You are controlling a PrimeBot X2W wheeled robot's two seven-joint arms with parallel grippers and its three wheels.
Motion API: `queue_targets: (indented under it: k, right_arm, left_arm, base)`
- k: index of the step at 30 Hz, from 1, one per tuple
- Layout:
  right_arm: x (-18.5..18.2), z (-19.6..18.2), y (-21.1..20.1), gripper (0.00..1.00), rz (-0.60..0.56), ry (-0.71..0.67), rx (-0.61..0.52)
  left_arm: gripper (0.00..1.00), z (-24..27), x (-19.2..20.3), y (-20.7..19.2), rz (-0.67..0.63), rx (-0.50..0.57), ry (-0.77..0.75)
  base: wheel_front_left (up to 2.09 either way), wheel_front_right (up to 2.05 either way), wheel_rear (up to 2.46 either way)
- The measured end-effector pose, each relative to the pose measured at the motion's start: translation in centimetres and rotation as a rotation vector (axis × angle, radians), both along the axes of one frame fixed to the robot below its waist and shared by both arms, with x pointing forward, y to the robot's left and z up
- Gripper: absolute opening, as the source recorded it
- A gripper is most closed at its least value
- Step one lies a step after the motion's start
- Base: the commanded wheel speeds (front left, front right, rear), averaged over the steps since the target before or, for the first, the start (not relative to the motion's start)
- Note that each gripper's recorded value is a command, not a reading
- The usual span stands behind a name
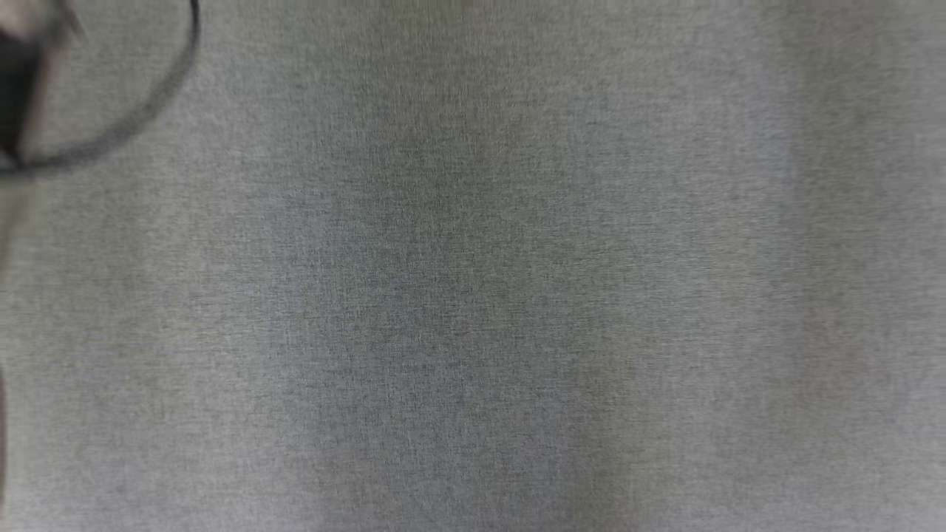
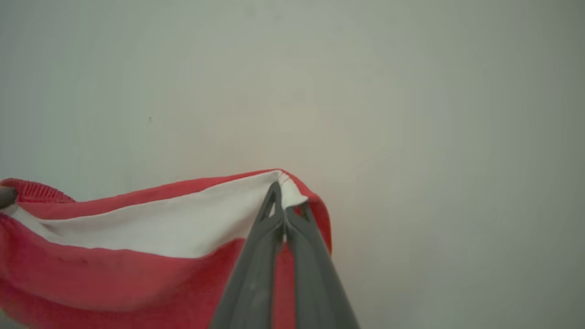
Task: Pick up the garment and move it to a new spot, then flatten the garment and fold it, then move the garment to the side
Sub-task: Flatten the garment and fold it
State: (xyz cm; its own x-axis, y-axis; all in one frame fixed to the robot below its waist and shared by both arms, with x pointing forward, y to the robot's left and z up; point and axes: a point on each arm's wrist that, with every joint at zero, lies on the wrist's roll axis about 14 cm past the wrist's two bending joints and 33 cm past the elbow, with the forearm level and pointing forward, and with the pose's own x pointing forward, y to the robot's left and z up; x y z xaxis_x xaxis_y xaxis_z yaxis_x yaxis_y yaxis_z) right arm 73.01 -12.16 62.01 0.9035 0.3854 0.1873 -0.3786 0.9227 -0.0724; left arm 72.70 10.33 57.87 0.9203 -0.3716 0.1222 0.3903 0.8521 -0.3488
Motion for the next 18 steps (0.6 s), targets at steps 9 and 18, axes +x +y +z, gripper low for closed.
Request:
queue_targets:
  k: [9,18]
  right_arm:
    - [-6.2,-6.6,-2.0,0.0,0.029,0.159,0.039]
    - [-16.1,-11.8,-3.3,0.0,0.062,0.327,0.096]
  left_arm:
    - [0.0,-5.8,-6.9,0.1,-0.056,-0.028,0.1]
    - [0.0,-9.5,-16.5,-1.9,-0.12,-0.131,0.217]
  base:
    - [0.0,0.0,0.0]
    - [0.0,0.0,0.0]
